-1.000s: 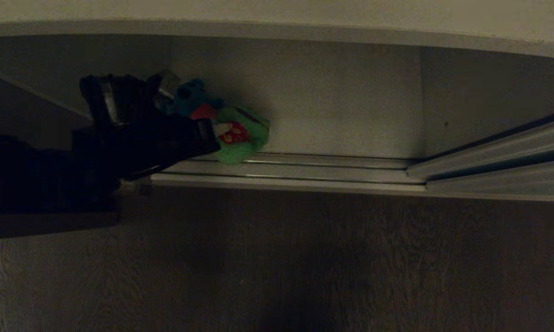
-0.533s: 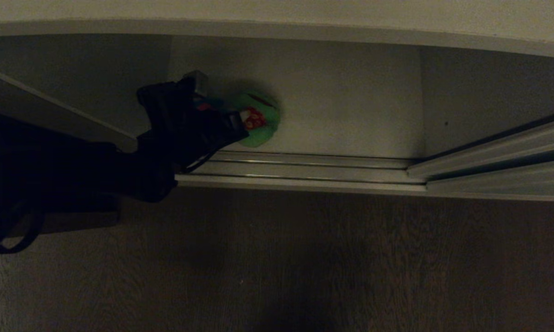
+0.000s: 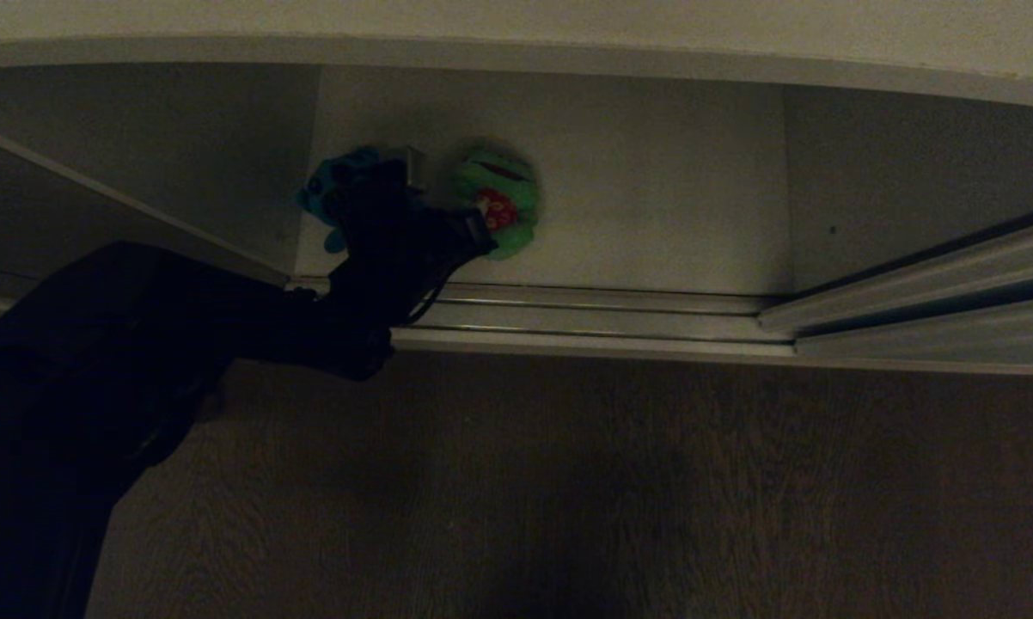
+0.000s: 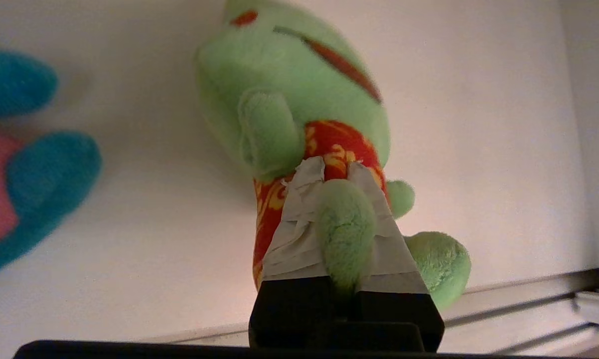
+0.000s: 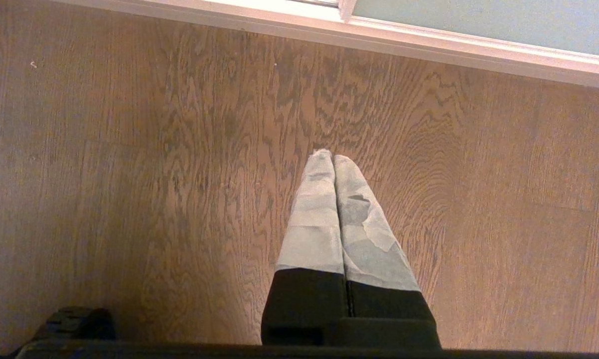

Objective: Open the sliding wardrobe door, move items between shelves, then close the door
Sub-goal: Place the green doll on the lower shelf

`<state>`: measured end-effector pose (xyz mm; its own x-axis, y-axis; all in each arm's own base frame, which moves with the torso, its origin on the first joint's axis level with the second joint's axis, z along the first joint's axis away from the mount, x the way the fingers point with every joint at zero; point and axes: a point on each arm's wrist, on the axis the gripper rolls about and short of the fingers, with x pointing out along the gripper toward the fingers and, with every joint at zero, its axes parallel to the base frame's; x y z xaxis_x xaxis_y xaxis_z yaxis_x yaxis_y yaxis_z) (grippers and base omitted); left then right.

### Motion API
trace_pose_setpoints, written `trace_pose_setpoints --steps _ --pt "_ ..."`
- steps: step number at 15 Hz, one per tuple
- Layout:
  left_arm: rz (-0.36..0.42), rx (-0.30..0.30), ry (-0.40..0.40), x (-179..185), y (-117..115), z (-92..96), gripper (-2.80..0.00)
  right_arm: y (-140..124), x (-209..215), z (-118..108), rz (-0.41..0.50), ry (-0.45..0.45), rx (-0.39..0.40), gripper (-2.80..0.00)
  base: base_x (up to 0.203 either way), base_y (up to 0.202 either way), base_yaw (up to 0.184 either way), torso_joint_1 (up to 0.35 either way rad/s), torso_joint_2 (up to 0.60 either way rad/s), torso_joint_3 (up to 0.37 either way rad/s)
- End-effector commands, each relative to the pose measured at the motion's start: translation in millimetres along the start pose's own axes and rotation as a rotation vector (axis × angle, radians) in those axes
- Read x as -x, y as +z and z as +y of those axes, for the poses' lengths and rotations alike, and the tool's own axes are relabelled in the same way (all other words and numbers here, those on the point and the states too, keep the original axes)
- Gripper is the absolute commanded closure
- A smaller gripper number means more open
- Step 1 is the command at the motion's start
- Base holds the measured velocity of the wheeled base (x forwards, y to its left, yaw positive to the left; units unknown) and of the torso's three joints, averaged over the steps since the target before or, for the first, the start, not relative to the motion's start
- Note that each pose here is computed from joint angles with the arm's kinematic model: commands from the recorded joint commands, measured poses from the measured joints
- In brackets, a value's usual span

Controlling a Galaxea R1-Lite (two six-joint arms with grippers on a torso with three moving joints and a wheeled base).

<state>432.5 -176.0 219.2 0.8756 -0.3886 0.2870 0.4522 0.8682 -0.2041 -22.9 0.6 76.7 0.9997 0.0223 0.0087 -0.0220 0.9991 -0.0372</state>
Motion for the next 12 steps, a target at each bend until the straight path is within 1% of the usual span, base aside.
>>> trace_pose_setpoints --steps 1,2,4,6,7,9,12 --pt "-0.024 0.000 -0.002 -3.4 -8.8 2.5 0.00 -0.2 0.1 0.0 -0.001 0.001 0.001 0.00 0.000 0.000 0.000 0.000 0.00 0.000" --pt "-0.041 -0.003 -0.004 -4.0 -9.3 3.0 0.00 0.0 0.1 0.0 -0.002 0.001 0.001 0.00 0.000 0.000 0.000 0.000 0.00 0.000" --pt "-0.044 -0.003 -0.003 -4.6 -10.4 3.3 0.00 0.0 0.1 0.0 -0.002 0.001 0.001 0.00 0.000 0.000 0.000 0.000 0.00 0.000" --pt "-0.052 -0.018 0.018 -5.3 -8.6 4.1 0.00 0.0 0.1 0.0 -0.002 0.001 0.001 0.00 0.000 0.000 0.000 0.000 0.00 0.000" --pt "-0.059 -0.040 0.023 -7.1 -8.9 4.4 -2.80 -0.2 0.1 0.0 -0.001 0.001 0.000 0.00 0.000 0.000 0.000 0.000 0.00 0.000" --pt "-0.068 -0.046 0.025 -9.0 -7.4 5.4 -2.80 -0.2 0.1 0.0 -0.001 0.001 0.000 0.00 0.000 0.000 0.000 0.000 0.00 0.000" --pt "-0.070 -0.048 0.029 -10.9 -11.9 8.3 -2.80 0.0 0.1 0.0 -0.002 0.001 0.001 0.00 0.000 0.000 0.000 0.000 0.00 0.000"
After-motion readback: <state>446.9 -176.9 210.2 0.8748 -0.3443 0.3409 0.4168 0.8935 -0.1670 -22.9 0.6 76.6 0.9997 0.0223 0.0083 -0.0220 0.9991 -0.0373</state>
